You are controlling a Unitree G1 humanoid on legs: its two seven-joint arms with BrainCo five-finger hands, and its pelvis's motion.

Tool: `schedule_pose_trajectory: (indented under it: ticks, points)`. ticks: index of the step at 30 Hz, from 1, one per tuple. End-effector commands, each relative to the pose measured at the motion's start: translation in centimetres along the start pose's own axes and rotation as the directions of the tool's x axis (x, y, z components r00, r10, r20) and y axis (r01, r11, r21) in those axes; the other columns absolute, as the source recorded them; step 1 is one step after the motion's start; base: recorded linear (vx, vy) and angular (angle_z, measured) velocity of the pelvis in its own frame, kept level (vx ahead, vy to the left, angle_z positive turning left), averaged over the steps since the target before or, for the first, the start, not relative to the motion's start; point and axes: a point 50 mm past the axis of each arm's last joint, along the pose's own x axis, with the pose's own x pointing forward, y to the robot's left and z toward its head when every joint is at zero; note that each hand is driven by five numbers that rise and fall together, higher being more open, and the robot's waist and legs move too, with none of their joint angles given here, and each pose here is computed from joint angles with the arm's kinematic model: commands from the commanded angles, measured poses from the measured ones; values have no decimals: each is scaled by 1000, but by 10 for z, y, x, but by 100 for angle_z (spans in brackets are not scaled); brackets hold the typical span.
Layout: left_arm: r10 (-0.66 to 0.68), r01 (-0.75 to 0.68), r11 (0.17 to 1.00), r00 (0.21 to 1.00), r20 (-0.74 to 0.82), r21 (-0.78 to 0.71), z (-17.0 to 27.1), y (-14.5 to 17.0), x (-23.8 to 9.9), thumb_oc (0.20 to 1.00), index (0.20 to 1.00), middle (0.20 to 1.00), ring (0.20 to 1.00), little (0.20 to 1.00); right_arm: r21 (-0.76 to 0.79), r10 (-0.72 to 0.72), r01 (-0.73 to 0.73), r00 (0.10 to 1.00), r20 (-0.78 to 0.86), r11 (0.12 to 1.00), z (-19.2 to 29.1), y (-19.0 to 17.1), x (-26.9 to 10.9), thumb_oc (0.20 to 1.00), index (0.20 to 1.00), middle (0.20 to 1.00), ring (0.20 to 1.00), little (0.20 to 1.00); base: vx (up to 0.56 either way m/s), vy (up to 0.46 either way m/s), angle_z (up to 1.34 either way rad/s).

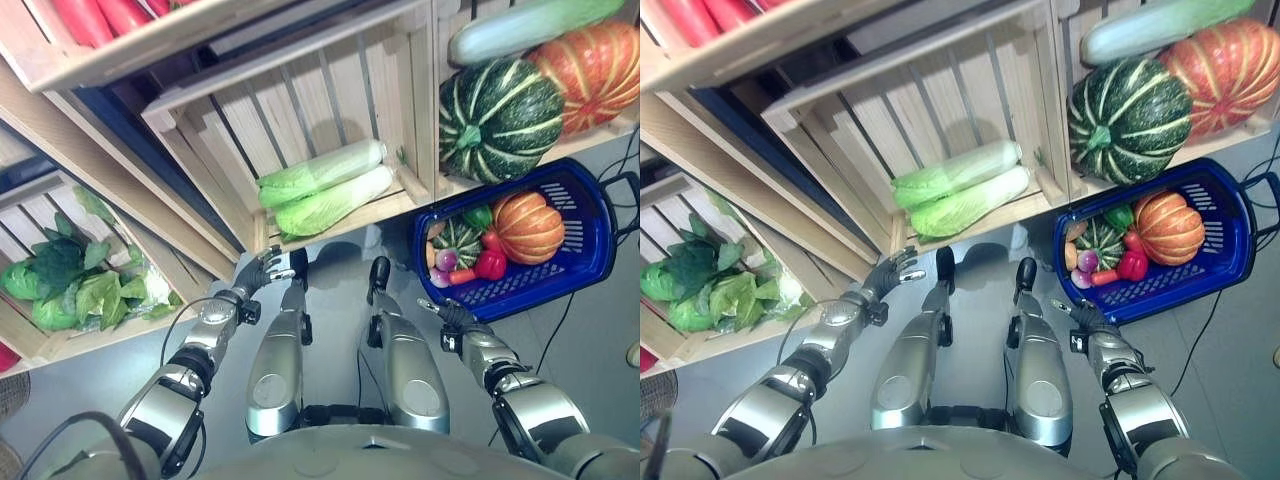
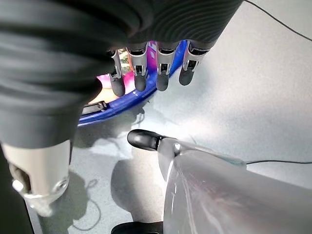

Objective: Pick up fruits and vegetables into the basket

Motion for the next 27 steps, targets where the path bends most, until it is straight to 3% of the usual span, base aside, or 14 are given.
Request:
schedule_pose_trajectory:
  ticks: [1, 9, 14, 18, 27]
  points:
    - [-30, 26, 999, 990, 134, 33, 25, -3, 2, 1000, 1000, 1000, 1000, 1000, 25, -38, 38, 999, -4, 999, -5, -10, -2, 1000, 1000, 1000, 1000, 1000, -115, -15, -2]
    - [-111, 73, 989, 939, 325, 126, 74, -12, 3, 1000, 1000, 1000, 1000, 1000, 46, -41, 41, 999, 5, 998, -2, -12, -1, 1000, 1000, 1000, 1000, 1000, -45, -17, 2]
    - [-4, -150, 954, 860, 511, 261, 110, -13, -4, 1000, 1000, 1000, 1000, 1000, 49, -40, 39, 999, 11, 998, 0, -12, -1, 1000, 1000, 1000, 1000, 1000, -10, -13, 0]
    - [63, -490, 768, 698, 714, 411, 148, -9, -12, 1000, 1000, 1000, 1000, 1000, 62, -41, 41, 999, 8, 997, -1, -11, -1, 1000, 1000, 1000, 1000, 1000, 5, -53, 6]
    - [4, -749, 473, 529, 848, 465, 210, 7, -10, 1000, 1000, 1000, 1000, 1000, 50, -16, 16, 1000, 17, 999, 7, -3, 1, 1000, 1000, 1000, 1000, 1000, 3, -30, 9]
